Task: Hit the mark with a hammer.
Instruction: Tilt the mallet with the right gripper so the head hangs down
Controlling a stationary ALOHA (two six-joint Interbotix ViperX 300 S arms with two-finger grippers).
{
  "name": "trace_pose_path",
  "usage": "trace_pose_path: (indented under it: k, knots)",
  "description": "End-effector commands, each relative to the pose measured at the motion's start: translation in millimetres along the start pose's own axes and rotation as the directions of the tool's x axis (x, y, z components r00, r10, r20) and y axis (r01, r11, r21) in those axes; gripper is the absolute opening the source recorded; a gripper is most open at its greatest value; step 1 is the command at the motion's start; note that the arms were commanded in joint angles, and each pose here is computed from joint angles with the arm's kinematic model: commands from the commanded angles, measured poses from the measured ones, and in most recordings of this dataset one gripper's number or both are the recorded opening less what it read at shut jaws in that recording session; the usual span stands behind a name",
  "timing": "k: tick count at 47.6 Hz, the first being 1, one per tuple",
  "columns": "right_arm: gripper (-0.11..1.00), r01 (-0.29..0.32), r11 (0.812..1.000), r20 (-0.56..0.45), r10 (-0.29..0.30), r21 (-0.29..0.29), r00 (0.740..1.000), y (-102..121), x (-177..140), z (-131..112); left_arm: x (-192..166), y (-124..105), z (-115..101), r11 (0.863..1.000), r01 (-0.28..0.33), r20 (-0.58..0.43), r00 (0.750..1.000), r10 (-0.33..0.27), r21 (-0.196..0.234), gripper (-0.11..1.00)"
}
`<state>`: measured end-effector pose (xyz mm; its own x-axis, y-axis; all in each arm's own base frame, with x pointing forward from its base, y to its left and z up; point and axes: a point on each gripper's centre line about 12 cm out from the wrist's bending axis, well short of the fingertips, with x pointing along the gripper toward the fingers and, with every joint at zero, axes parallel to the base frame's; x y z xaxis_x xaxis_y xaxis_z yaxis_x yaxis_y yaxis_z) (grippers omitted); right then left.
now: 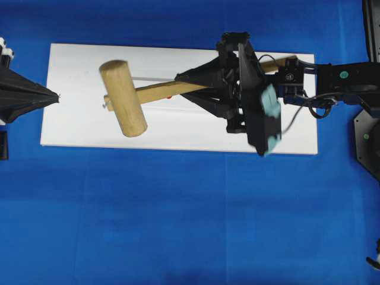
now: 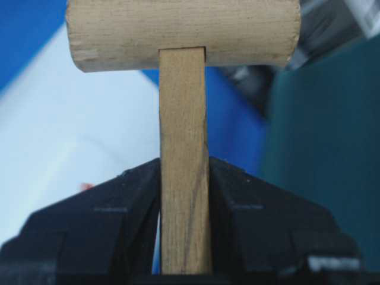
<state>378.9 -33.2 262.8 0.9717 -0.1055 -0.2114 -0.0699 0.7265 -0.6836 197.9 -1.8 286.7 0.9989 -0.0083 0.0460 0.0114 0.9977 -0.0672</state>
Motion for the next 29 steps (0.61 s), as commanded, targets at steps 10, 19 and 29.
trace_pose_path:
  k: [10,19,29]
  knots:
    - [0.10,0.137,0.960,0.108,-0.114,-0.243,0.988,-18.8,-6.7,20.4,2.1,-0.7,2.7,1.000,0.003,0.007,1.000,-0.003,-0.020,0.00]
    - [0.10,0.147,0.947,0.113,-0.119,-0.285,0.986,-18.6,-7.0,20.7,2.1,-0.7,2.4,1.000,0.003,0.004,1.000,-0.003,-0.020,0.00]
    - [0.10,0.155,0.946,0.120,-0.125,-0.284,0.985,-19.3,-7.1,22.0,2.8,-0.4,1.4,1.000,0.001,0.000,1.000,-0.001,-0.021,0.00]
